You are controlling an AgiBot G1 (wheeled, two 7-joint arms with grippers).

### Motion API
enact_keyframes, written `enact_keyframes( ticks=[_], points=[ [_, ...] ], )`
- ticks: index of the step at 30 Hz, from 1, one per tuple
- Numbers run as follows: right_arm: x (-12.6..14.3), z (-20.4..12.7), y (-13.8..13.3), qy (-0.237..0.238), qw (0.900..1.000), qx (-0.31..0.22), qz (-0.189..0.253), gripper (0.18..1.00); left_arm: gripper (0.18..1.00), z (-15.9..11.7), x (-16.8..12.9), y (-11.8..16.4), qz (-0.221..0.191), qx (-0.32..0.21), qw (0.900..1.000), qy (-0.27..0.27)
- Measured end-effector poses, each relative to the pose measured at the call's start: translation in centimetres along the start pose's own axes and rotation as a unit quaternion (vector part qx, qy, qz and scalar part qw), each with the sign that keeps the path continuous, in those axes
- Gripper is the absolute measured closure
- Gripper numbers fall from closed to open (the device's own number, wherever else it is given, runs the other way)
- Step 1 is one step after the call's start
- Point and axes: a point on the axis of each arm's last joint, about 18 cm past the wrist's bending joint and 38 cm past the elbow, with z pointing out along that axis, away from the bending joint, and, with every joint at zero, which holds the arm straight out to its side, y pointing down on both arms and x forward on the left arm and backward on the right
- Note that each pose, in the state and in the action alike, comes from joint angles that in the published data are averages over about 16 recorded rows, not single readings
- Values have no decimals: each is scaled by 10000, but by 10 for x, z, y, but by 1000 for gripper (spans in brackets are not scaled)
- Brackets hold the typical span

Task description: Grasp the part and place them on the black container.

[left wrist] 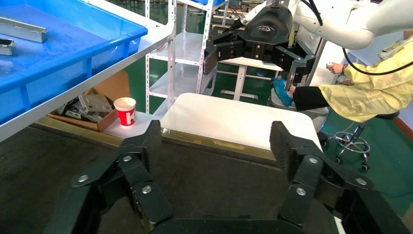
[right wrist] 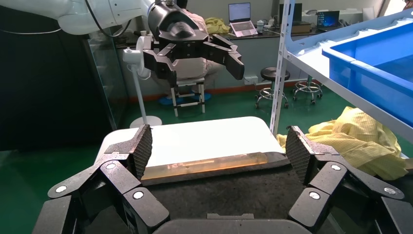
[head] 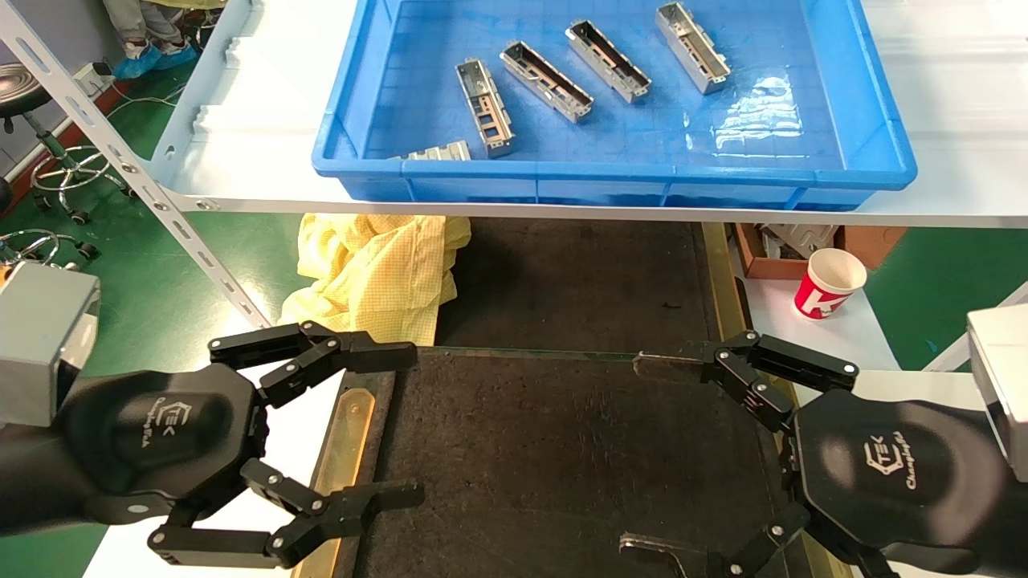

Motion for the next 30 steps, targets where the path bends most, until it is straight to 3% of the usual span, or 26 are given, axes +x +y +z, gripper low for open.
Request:
enact_keyframes(
  ticks=[20,30],
  points=[
    [1,1,-2,-15,10000,-11,-30,178,728,0,0,0,0,0,10000,0],
    [30,4,-35,178,9996,-53,-191,178,903,0,0,0,0,0,10000,0]
  ],
)
